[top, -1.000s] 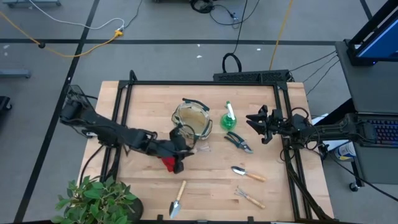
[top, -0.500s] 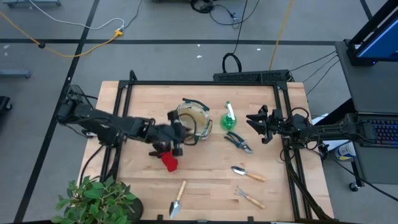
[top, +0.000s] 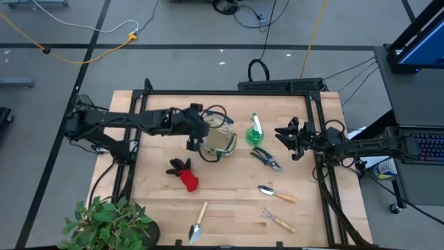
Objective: Pick & Place Garden tools in Gardening bag
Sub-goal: Put the top brown hand rake into the light brown gardening bag
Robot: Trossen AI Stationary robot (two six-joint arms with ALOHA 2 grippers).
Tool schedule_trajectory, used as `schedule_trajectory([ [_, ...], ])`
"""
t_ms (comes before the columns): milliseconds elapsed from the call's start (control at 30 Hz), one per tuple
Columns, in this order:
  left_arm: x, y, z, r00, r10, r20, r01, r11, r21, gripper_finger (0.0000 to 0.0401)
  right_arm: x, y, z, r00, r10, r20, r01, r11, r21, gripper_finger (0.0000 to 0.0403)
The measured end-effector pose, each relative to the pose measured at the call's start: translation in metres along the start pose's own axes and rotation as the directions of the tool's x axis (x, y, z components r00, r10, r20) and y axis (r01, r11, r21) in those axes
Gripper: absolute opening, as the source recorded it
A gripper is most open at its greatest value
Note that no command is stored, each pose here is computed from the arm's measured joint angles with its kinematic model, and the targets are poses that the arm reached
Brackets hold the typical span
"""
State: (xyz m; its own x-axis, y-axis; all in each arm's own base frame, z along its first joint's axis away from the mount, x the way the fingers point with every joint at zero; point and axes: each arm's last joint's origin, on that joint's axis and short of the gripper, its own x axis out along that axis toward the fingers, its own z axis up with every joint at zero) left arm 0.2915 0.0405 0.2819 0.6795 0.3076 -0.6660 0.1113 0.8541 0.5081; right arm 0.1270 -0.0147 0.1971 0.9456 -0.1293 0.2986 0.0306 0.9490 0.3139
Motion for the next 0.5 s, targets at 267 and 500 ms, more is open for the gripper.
schedule_trajectory([
  [267, 0.037, 0.0, -0.005, 0.998, -0.058, -0.013, 0.059, 0.994, 0.094, 0.0069, 0.0, 0.0, 0.0, 1.0, -0.001, 0.0, 0.001, 1.0, -0.02, 0.0118],
  [500, 0.047, 0.001, -0.005, 0.997, -0.067, -0.034, 0.072, 0.986, 0.148, 0.0069, 0.0, 0.0, -0.001, 1.0, -0.006, -0.005, 0.005, 1.0, -0.03, 0.0118],
])
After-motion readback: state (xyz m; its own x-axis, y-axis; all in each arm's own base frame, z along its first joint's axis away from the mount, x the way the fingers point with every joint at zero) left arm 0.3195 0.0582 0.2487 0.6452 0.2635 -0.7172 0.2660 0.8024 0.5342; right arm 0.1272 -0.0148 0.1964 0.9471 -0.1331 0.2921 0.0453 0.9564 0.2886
